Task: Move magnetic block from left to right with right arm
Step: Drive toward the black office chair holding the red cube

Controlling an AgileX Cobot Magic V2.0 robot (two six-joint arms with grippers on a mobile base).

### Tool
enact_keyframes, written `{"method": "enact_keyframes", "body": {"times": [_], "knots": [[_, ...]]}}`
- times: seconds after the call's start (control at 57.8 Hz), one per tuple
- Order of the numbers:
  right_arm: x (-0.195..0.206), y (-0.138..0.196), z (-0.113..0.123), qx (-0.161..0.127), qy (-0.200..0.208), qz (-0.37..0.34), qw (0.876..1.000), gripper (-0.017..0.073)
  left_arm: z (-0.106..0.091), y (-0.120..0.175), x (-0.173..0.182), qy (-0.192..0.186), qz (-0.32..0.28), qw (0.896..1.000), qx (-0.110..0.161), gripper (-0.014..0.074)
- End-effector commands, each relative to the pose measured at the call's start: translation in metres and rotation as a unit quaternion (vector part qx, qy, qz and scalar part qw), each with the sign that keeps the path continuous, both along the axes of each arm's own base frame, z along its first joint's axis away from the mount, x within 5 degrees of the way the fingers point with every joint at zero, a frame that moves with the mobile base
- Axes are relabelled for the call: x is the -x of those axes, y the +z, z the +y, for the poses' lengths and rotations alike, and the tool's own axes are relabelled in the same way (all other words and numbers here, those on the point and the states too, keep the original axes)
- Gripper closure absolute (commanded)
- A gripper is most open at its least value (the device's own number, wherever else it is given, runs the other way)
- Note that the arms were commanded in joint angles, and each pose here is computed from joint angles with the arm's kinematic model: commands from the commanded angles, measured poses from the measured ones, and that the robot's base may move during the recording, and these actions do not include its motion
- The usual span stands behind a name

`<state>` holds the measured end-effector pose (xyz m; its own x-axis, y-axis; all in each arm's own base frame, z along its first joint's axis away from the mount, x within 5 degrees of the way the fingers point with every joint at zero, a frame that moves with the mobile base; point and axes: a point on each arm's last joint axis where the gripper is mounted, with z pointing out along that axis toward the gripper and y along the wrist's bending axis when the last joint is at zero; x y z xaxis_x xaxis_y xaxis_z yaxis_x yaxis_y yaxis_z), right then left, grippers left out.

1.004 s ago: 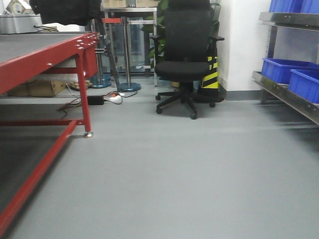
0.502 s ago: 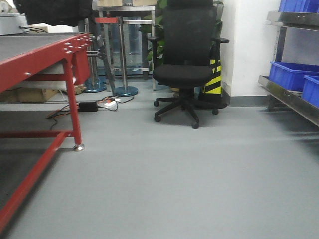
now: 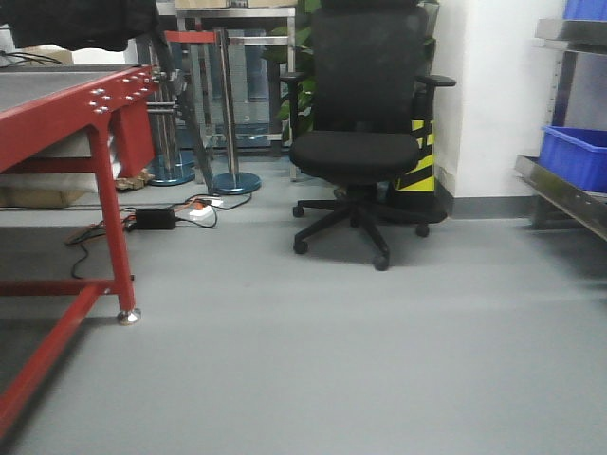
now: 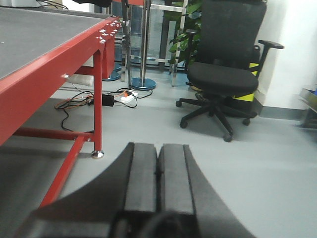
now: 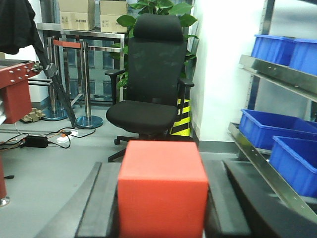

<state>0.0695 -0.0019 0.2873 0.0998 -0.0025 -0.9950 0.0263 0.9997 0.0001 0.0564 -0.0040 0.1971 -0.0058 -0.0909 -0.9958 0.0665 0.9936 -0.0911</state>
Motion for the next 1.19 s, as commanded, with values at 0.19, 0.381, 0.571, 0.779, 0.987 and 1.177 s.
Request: {"method": "enact_keyframes", "body": {"times": [0.19, 0.381, 0.571, 0.779, 0.987, 1.177], "knots": [[0.0016, 0.0171, 0.0004, 0.009, 0.0, -0.054, 0.998, 0.0305, 0.001, 0.0045, 0.0003, 0.006, -0.04, 0.999, 0.008, 0.072], [0.0016, 0.0171, 0.0004, 0.009, 0.0, -0.054, 0.998, 0.0305, 0.001, 0.0045, 0.0003, 0.006, -0.04, 0.999, 0.008, 0.072], [0.0016, 0.0171, 0.0004, 0.009, 0.0, -0.054, 0.998, 0.0305, 0.001, 0.0045, 0.0003, 0.006, -0.04, 0.999, 0.008, 0.072], [0.0016, 0.0171, 0.0004, 0.009, 0.0, -0.054, 0.998, 0.0305, 0.001, 0.0045, 0.0003, 0.006, -0.04, 0.999, 0.008, 0.072], [0.0016, 0.0171, 0.0004, 0.009, 0.0, -0.054, 0.998, 0.0305, 0.001, 0.0045, 0.0003, 0.006, -0.04, 0.999, 0.008, 0.072], [0.0016, 0.0171, 0.0004, 0.009, 0.0, -0.054, 0.998, 0.0305, 0.001, 0.0045, 0.0003, 0.006, -0.04, 0.999, 0.008, 0.072]]}}
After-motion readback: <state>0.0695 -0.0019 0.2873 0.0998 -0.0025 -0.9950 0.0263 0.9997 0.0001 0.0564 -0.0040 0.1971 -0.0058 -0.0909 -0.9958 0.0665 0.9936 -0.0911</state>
